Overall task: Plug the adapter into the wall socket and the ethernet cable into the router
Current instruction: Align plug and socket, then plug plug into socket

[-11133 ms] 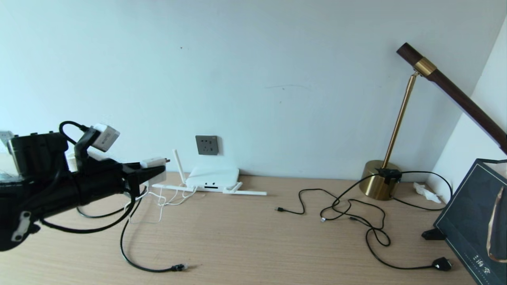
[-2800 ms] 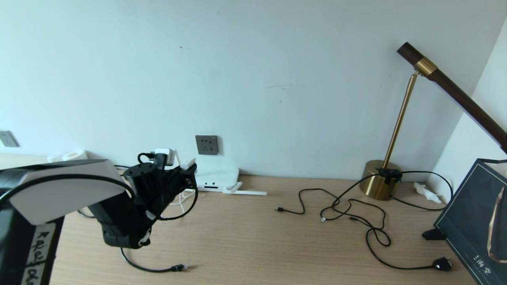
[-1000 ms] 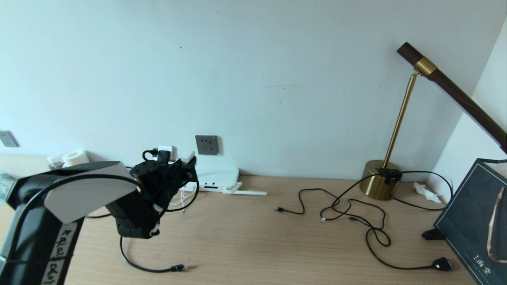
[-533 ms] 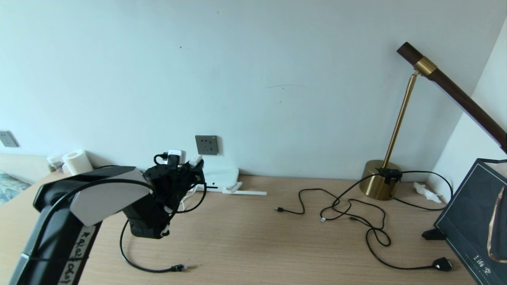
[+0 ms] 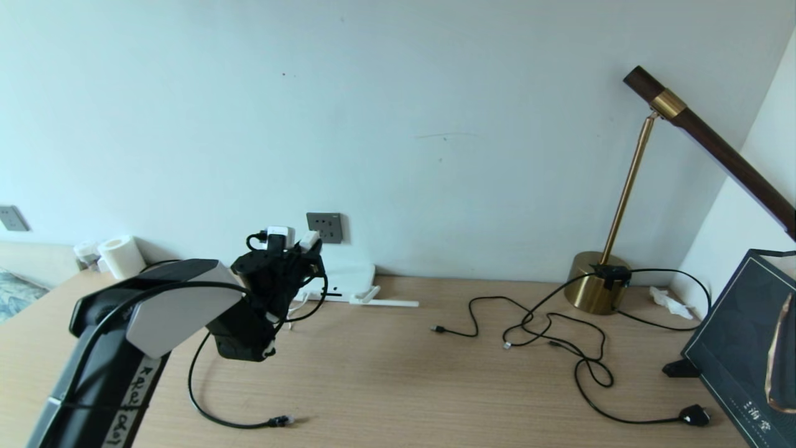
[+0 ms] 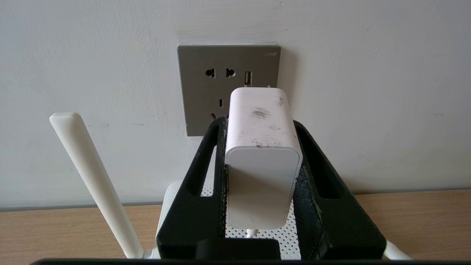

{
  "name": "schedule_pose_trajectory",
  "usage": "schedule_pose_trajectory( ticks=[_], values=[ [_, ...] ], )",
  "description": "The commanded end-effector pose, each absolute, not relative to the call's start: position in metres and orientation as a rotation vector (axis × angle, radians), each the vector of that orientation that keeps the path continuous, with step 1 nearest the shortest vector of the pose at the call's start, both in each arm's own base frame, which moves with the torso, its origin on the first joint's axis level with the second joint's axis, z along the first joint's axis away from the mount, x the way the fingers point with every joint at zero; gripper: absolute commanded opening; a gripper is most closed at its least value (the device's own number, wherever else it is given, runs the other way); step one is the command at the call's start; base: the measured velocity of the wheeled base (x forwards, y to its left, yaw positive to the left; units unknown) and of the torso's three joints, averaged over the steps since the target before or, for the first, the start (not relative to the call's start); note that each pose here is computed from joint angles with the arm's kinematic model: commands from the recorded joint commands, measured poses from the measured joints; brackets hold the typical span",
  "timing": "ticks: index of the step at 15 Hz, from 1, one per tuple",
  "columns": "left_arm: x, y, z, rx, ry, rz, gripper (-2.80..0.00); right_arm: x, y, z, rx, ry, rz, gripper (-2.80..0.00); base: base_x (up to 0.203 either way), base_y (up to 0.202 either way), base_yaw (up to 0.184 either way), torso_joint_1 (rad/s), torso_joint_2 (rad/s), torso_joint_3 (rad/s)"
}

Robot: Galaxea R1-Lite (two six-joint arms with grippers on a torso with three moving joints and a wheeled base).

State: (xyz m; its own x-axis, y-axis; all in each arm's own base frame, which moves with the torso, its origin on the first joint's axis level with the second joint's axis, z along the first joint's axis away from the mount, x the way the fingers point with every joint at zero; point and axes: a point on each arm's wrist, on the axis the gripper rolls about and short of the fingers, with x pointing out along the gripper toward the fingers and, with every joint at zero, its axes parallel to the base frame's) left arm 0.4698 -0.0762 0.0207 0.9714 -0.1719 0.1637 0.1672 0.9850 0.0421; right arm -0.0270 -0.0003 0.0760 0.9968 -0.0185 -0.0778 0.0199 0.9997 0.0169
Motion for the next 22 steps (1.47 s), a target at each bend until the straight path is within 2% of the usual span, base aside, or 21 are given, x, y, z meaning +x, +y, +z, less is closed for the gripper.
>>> schedule_pose_trajectory(
  ticks=[1, 22],
  values=[
    [0.474, -0.076, 0.02, 0.027, -0.173, -0.167, -2.8, -0.027, 0.0, 0.076, 0.018, 0.078, -0.019, -2.8, 0.0, 0.0, 0.0, 0.0, 0.0, 0.0],
    [0.496, -0.072, 0.017, 0.025, -0.155, -0.118, -2.8, -0.027, 0.0, 0.076, 0.018, 0.078, -0.019, -2.8, 0.0, 0.0, 0.0, 0.0, 0.0, 0.0]
  ],
)
